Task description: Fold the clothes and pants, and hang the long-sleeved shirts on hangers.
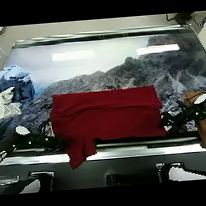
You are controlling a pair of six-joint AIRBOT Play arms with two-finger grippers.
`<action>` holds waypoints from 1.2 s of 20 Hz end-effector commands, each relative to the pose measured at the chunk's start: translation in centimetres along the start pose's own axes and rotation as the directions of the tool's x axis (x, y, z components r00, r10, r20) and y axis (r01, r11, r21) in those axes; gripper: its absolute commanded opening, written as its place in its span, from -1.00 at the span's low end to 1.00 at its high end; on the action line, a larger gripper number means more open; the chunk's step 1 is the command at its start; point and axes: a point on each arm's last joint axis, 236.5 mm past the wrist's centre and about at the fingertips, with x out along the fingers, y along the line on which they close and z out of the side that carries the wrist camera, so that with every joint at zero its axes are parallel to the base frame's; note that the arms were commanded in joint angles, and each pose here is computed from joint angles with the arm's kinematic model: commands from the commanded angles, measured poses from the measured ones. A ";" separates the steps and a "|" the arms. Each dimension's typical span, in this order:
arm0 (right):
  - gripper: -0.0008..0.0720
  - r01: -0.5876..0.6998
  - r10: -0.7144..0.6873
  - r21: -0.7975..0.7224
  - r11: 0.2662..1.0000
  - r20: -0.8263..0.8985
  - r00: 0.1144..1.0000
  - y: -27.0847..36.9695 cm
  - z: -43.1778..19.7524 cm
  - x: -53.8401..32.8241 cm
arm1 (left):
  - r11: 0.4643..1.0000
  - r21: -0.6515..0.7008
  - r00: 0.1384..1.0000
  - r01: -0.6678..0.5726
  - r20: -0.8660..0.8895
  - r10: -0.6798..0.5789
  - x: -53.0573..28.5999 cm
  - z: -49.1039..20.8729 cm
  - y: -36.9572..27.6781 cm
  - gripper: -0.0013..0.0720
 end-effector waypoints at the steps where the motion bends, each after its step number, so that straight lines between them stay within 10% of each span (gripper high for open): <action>1: 0.53 -0.005 0.005 0.007 1.000 0.000 1.000 -0.3 0.3 1.3 | 1.000 0.020 1.000 0.010 0.019 -0.010 -0.7 0.5 -0.7 -0.89; 5: -0.88 -0.030 0.027 -0.054 0.998 -0.058 0.998 0.4 -1.0 0.5 | 0.998 0.066 0.997 0.006 0.077 -0.011 -3.1 3.0 -1.9 -0.89; 15: -0.88 0.055 0.036 -0.217 0.975 0.391 0.920 11.8 13.6 -9.6 | 0.979 0.193 0.932 -0.061 0.361 -0.013 -14.6 20.1 -7.1 -0.90; 24: -0.86 -0.086 0.127 -0.132 0.988 0.349 0.928 14.0 19.3 -6.2 | 0.993 0.116 0.973 -0.021 0.231 -0.006 -7.8 27.7 -7.0 -0.89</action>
